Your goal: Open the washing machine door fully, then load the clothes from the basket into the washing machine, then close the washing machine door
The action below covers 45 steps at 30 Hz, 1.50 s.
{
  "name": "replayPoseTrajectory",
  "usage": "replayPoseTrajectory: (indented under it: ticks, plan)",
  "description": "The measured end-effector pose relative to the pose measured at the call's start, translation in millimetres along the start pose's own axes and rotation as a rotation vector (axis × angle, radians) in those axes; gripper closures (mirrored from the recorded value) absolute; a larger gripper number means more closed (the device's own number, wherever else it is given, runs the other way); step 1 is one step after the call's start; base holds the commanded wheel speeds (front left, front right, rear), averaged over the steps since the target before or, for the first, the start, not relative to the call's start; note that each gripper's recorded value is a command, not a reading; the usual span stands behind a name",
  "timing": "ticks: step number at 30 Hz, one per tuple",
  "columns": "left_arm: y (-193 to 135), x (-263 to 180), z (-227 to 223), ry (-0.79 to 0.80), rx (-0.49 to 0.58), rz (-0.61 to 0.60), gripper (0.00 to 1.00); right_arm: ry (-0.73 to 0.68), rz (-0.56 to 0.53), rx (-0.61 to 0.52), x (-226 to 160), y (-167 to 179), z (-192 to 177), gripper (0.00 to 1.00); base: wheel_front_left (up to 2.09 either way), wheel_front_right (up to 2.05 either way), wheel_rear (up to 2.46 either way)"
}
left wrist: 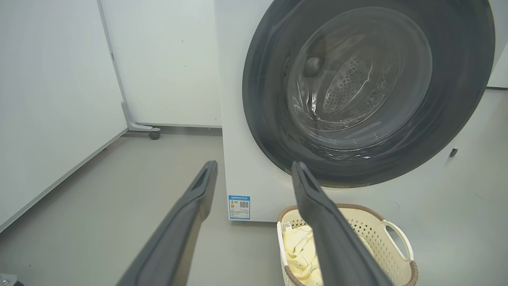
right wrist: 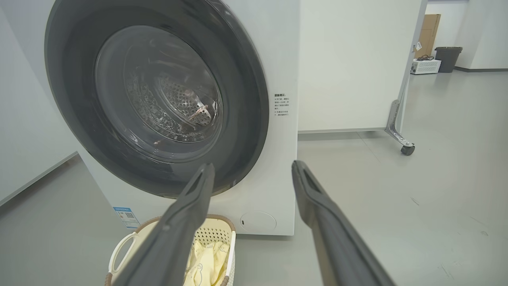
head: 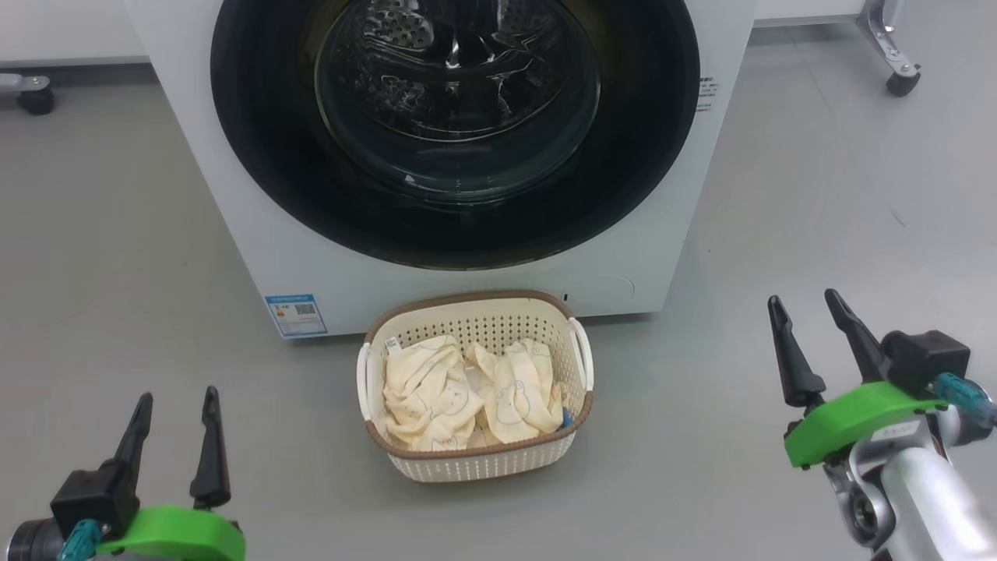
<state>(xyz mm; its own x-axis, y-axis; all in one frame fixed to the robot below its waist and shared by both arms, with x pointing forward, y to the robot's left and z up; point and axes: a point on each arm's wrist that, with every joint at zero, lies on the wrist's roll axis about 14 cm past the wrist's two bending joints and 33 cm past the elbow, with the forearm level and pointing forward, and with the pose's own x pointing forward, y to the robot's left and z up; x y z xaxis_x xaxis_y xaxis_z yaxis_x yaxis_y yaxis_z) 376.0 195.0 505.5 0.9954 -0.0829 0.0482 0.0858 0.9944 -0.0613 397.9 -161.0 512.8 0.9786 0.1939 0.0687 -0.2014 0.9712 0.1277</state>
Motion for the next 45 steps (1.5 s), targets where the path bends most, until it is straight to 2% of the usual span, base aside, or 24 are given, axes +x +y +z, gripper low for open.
replayPoseTrajectory:
  ticks: [20,45]
  plan:
    - [0.5,-0.2,3.2,-0.008,0.013,-0.002,0.00,-0.004,-0.004,-0.005,0.0,-0.9,1.2,0.00,0.15,0.15,-0.30]
    - [4.5,1.2,0.9,0.000,0.006,0.011,0.00,0.012,-0.006,0.012,4.0,0.9,-6.6,0.00,1.13,1.13,-2.27]
